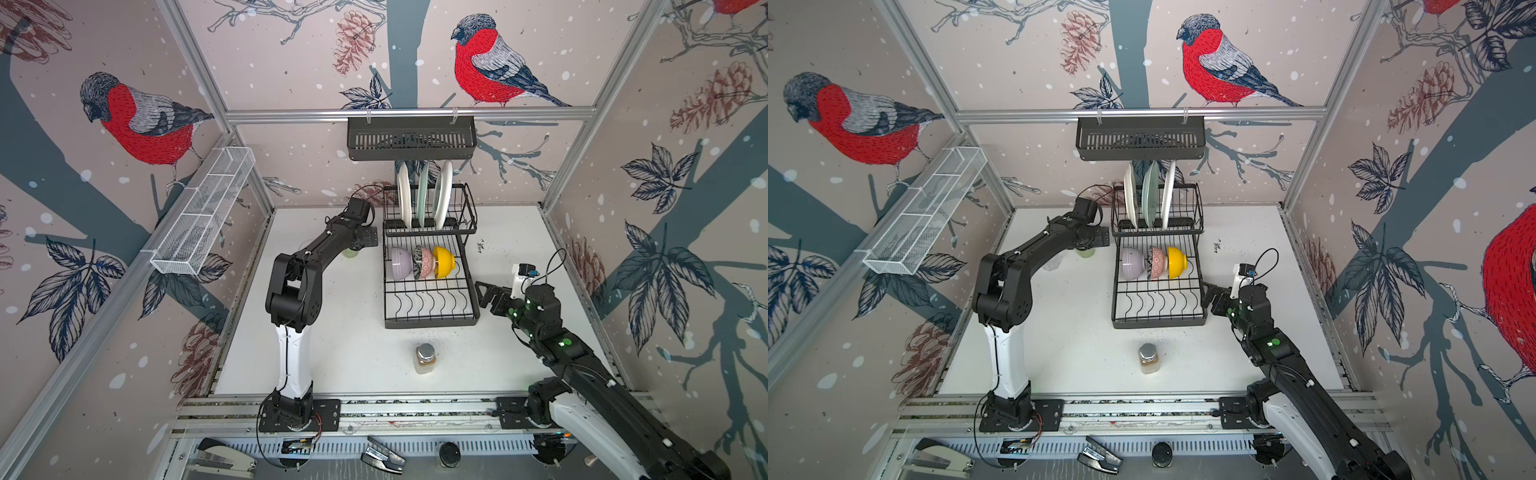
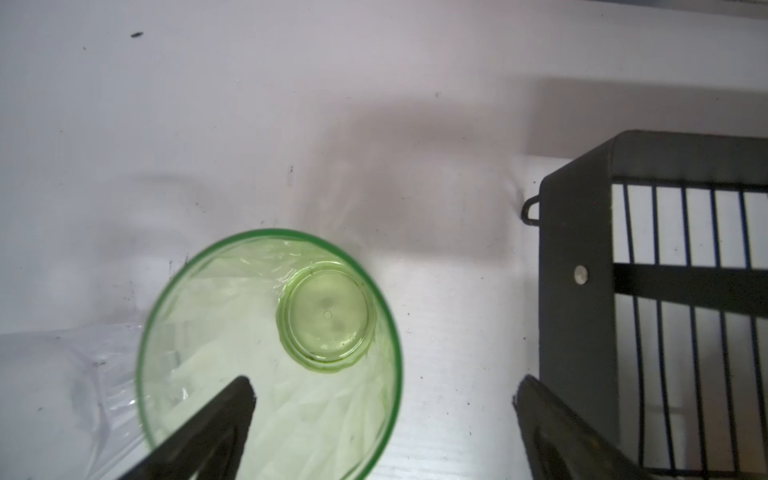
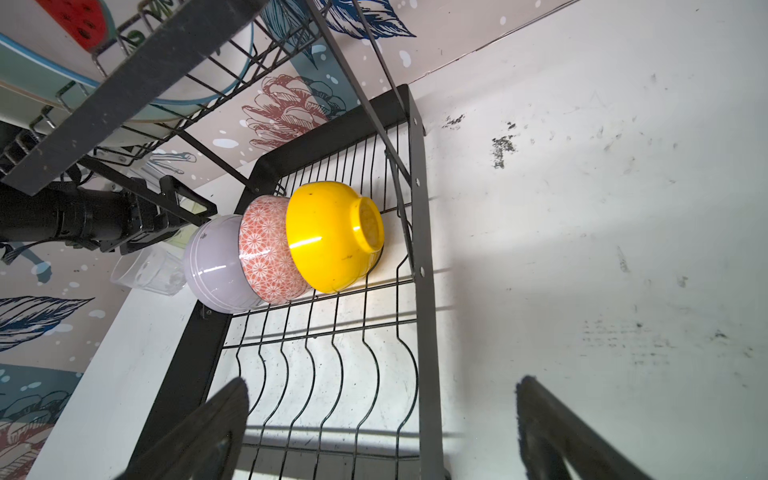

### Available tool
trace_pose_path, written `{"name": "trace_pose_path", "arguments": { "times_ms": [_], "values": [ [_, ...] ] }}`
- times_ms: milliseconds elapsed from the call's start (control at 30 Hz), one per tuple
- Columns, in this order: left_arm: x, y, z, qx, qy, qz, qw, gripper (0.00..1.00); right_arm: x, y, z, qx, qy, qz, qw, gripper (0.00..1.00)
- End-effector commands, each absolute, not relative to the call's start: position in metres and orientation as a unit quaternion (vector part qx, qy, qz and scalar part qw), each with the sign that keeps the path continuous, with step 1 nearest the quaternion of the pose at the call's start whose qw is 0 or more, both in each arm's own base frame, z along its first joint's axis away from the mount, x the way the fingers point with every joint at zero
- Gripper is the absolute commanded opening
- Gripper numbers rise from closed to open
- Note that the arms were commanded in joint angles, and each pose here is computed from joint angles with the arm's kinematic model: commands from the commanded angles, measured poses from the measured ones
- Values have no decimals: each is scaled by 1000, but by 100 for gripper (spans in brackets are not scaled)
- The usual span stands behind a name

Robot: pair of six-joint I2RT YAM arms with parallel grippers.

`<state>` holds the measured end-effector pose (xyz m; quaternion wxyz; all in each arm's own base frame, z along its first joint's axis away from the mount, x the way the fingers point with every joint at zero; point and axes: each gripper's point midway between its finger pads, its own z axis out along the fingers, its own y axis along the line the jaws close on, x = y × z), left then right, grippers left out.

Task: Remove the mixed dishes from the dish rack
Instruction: 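Lower the green glass onto the table beside the clear glass with the left gripper, then open the left gripper and draw back while the right gripper reaches toward the yellow bowl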

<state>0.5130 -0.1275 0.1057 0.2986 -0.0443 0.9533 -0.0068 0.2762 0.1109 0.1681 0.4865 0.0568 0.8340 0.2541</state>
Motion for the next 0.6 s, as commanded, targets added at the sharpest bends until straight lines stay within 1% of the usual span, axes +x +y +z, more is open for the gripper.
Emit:
{"name": "trace_pose_path", "arguments": {
  "times_ms": [0, 167, 267, 400, 567],
  "values": [
    [513, -124, 117, -42, 951, -4, 306, 97, 278, 119, 181, 38, 821, 272, 500, 99],
    [511, -120, 133, -50, 946, -7, 321, 97, 279, 126, 186, 27, 817, 286, 500, 99],
    [504, -118, 151, -62, 936, -20, 347, 97, 281, 133, 188, 11, 812, 295, 503, 99],
    [486, -122, 173, -73, 915, -70, 391, 97, 285, 144, 181, -9, 816, 303, 492, 99],
    [451, -131, 181, -76, 899, -140, 408, 97, 290, 174, 183, -58, 815, 319, 481, 100]
  ]
}}
